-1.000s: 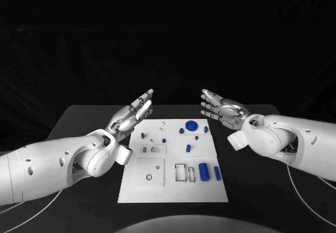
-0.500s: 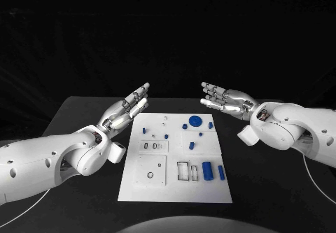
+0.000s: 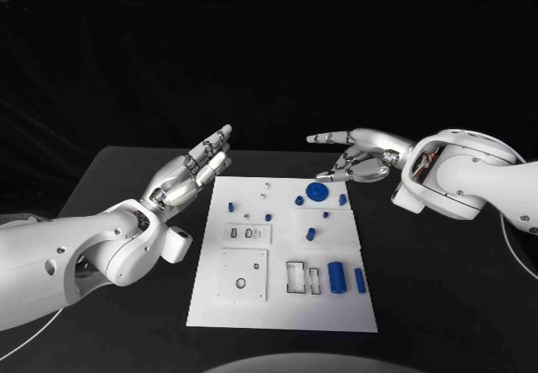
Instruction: Assemble the parts on the task board
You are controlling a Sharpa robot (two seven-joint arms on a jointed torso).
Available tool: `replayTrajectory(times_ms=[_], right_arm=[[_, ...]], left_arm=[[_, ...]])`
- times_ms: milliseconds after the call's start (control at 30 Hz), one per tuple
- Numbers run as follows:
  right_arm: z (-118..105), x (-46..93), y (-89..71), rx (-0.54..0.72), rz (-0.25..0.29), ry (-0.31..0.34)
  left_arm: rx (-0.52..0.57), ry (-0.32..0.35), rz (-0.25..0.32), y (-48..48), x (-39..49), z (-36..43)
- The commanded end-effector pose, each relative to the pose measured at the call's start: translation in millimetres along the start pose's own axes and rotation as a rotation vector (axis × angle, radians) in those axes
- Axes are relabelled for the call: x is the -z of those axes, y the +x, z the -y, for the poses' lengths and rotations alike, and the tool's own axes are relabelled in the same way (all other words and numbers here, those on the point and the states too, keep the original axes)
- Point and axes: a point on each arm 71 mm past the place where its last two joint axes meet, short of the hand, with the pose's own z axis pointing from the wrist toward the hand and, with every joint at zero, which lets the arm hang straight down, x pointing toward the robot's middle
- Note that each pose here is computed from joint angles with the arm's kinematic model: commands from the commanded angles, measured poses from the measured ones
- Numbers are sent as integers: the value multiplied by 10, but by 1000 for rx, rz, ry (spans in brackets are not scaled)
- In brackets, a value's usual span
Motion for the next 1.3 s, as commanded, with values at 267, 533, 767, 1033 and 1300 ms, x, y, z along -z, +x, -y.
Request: replayTrajectory(times_ms=[267, 533, 767, 1033, 1300], right_arm=[[-201, -79, -85, 477, 57, -31], [-281, -175, -78, 565, 67, -47], [-283, -275, -47, 604, 69, -47], [-236, -401, 73, 626, 63, -41], [-199, -487, 180, 645, 62, -45]], left_arm=[[8, 18, 6, -24, 22, 112], [9, 15, 5, -41, -9, 127], [12, 19, 2, -41, -15, 135], [15, 17, 6, -60, -7, 133], [24, 11, 11, -73, -16, 119]])
